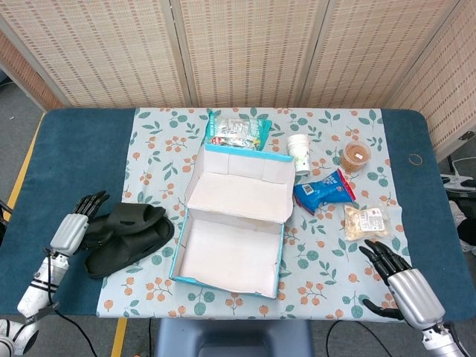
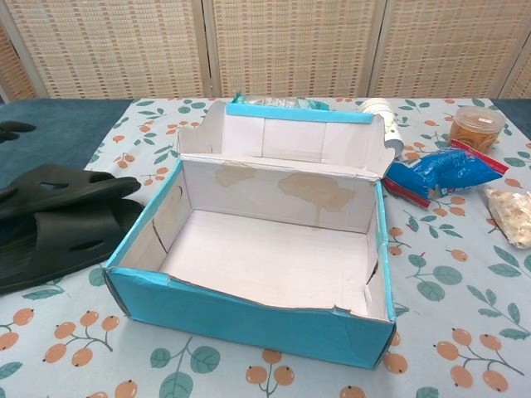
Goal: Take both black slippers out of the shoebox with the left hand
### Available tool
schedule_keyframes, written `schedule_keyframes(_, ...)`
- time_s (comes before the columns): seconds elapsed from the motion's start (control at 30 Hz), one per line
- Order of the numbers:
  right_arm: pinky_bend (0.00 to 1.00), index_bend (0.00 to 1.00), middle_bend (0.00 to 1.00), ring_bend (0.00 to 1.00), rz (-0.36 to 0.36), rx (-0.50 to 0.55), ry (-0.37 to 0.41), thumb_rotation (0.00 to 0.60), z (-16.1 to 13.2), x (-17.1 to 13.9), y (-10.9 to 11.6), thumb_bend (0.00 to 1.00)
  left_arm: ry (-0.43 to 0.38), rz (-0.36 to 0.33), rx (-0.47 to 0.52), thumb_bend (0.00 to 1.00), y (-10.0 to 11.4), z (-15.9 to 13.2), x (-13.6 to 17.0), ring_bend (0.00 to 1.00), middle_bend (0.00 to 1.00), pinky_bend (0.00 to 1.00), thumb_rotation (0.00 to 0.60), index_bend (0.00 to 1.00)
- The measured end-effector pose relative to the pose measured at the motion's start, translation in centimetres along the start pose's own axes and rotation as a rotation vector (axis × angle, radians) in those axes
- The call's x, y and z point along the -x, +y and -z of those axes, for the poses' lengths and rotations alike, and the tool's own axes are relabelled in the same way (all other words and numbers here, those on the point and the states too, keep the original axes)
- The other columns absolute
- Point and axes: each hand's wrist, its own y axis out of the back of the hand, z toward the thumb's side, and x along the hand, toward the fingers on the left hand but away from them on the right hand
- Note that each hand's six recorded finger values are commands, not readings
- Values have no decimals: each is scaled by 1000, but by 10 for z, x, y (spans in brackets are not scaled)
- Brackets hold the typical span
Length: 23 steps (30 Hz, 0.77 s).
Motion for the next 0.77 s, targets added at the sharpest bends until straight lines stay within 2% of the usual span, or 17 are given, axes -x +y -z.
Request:
schedule_keyframes(0.23, 206, 0, 0, 0, 20, 6, -2, 556, 1, -2, 5, 92, -22, -56, 31, 385, 28, -7, 19, 0, 0, 9, 474, 0)
schedule_keyframes(0.37, 142, 0, 0, 0, 64, -6, -12, 555, 3, -4, 12, 92, -4, -54, 22, 384, 38, -17, 41, 0, 0, 11, 469, 0)
schedule_keyframes(0.5, 46, 0, 0, 0, 88, -33, -30, 553, 6, -4, 15, 92, 40, -36, -49, 385, 45, -36, 67, 0, 0, 16, 474, 0)
schedule_keyframes(0.63, 24, 0, 0, 0, 120, -95, -81, 555, 13, -3, 18, 92, 138, -21, -146, 381, 43, -55, 97, 0, 0, 20, 482, 0)
schedule_keyframes(0.77, 16, 0, 0, 0, 139, -166, -150, 555, 21, -1, 17, 93, 258, 27, -325, 380, 41, -59, 122, 0, 0, 27, 507, 0)
